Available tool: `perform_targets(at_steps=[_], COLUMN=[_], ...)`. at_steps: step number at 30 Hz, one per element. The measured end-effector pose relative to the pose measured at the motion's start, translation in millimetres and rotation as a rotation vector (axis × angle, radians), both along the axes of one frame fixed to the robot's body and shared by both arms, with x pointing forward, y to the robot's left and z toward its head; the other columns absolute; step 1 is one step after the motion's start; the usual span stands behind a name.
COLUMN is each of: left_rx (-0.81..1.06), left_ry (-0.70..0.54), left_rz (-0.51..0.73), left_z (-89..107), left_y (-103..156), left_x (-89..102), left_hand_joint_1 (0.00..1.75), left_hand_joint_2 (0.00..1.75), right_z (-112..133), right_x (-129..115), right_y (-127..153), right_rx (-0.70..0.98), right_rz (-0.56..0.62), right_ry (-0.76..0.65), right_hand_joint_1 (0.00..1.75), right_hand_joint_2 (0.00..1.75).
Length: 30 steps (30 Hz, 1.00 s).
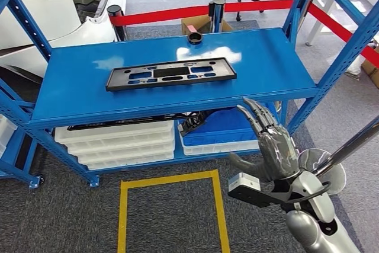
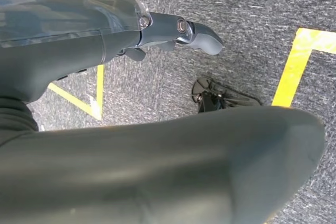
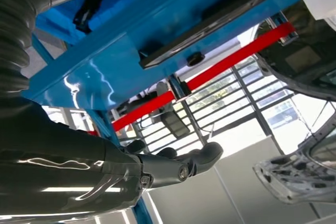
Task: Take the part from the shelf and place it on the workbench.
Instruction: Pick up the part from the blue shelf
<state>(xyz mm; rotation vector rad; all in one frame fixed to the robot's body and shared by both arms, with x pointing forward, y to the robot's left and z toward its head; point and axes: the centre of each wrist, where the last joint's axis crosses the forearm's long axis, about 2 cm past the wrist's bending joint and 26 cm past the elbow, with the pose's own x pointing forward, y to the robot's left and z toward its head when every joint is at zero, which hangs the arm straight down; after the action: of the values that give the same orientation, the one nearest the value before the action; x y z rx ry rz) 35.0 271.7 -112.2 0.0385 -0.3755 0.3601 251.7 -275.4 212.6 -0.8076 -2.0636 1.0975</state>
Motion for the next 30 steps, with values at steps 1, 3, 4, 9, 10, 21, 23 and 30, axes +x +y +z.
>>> perform_targets(at_steps=[1,3,4,9,10,21,23,30], left_rx=[0.0,0.001,0.001,0.003,0.003,0.003,0.004,0.004], left_ry=[0.0,0.0,0.0,-0.001,-0.002,-0.003,-0.003,-0.009], left_rz=[0.0,0.0,0.0,0.0,0.0,0.001,0.001,0.0], left_z=[0.0,0.0,0.0,0.0,0.0,-0.1,0.0,0.3], left_y=[0.0,0.1,0.2,0.6,0.7,-0.5,-0.2,-0.5], left_x=[0.0,0.0,-0.1,-0.1,0.0,-1.0,-0.4,2.4], left_hand_joint_1=[0.0,0.0,0.0,0.0,0.0,0.0,0.0,0.0], left_hand_joint_2=[0.0,0.0,0.0,0.0,0.0,0.0,0.0,0.0], right_z=[-1.8,-4.4,-5.4,-7.1,-7.2,-8.5,-8.7,-7.6], right_x=[-0.6,-1.5,-1.9,-3.0,-3.0,-3.8,-3.7,-3.7], right_y=[-0.6,-1.8,-2.3,-2.9,-3.0,-4.6,-4.7,-4.2], right_rx=[-0.002,-0.004,-0.005,-0.01,-0.01,-0.008,-0.009,-0.007], right_rz=[-0.003,-0.009,-0.012,-0.015,-0.016,-0.024,-0.024,-0.023], right_ry=[0.006,0.015,0.018,0.021,0.021,0.023,0.024,0.019], right_hand_joint_1=[0.0,0.0,0.0,0.0,0.0,0.0,0.0,0.0], right_hand_joint_2=[1.75,1.75,1.75,1.75,1.75,1.75,1.75,1.75])
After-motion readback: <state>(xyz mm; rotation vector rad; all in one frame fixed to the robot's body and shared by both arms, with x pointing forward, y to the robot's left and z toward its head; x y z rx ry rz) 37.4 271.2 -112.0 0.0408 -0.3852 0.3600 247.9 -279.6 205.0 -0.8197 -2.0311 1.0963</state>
